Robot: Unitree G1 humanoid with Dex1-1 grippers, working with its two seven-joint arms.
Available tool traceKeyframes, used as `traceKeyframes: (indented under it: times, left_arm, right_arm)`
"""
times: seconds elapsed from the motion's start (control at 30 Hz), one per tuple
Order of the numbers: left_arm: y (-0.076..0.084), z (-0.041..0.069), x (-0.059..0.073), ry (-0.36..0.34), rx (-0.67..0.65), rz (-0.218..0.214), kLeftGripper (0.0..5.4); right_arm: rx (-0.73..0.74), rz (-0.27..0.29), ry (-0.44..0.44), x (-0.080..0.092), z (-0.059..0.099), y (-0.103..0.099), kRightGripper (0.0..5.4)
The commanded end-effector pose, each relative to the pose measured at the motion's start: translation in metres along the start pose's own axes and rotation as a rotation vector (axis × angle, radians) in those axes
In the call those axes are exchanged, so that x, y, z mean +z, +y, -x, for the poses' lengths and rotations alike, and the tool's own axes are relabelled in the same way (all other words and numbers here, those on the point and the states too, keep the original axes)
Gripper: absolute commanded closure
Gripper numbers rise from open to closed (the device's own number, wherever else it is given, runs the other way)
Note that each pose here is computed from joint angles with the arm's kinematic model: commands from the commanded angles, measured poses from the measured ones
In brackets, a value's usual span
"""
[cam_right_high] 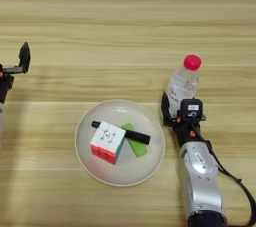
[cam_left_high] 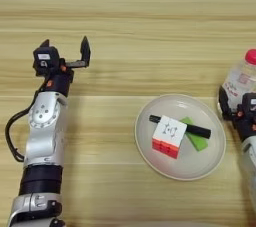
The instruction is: Move the objects on the table
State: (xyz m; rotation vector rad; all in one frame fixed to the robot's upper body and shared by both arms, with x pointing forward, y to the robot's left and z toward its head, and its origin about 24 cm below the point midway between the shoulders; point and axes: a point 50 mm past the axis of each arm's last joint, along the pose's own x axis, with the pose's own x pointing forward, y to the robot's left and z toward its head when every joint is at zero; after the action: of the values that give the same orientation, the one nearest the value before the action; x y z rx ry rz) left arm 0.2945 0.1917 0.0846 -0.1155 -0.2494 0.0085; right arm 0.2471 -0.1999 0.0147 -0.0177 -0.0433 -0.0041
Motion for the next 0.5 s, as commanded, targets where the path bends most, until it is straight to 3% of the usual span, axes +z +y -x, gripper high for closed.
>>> traceKeyframes:
  times: [0.03, 0.5]
  left_arm:
    - [0.0, -0.0046, 0.006, -0.024, -0.007, -0.006, 0.0]
    - [0.0003, -0.005, 0.0069, -0.028, -0.006, -0.005, 0.0]
  right_arm:
    - [0.007, -0.011, 0.059, -0.0106, 0.0023, 0.0037, 2.26]
    - [0.0, -0.01, 0.064, -0.0117, 0.0016, 0.0027, 0.59]
